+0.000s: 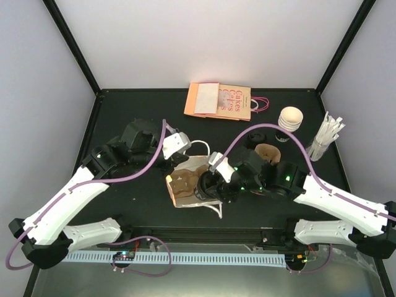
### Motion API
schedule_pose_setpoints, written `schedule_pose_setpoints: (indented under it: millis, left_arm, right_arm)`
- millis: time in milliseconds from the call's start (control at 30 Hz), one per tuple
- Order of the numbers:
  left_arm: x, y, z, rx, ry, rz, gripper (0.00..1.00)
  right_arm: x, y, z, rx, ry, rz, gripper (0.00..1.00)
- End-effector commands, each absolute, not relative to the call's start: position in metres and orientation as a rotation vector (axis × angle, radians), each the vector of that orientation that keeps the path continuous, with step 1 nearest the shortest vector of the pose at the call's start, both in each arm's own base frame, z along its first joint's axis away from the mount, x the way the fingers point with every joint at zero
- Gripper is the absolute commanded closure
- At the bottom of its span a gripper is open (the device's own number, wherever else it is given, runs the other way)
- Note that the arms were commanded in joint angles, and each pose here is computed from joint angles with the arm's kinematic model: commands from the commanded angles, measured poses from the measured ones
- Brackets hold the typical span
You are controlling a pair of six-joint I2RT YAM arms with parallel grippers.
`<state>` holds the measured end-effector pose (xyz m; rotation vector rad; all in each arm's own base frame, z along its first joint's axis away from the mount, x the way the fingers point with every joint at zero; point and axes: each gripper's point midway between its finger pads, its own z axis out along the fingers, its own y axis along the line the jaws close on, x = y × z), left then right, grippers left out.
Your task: Pack the takeout coffee
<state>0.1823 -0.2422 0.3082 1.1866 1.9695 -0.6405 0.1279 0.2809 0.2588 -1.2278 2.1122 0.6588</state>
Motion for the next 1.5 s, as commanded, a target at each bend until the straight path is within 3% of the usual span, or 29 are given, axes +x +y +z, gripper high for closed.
schedule_pose_setpoints:
  millis: [0, 200, 567, 1467]
  left_arm:
    - [0.193, -0.242, 0.339, 1.067, 1.846, -0.619, 0.98]
    - [0.188, -0.245, 0.342, 1.105, 1.757, -0.631, 0.98]
    - [0.128, -0.251, 0.326, 1.289, 1.569, -0.811, 0.98]
    - [0.101, -0.252, 0.306, 1.308, 1.605, -0.967, 0.98]
  right_arm:
    - [0.121, 0.284, 0.247, -1.245, 2.091, 0.578, 0.46]
    - [0.108, 0.287, 0.227, -1.298, 2.068, 0.484, 0.46]
    - [0.078, 0.303, 0.2, -1.396, 1.911, 0.356, 0.48]
    - [0.102, 0.325, 0.2, -1.266, 1.674, 0.05, 0.51]
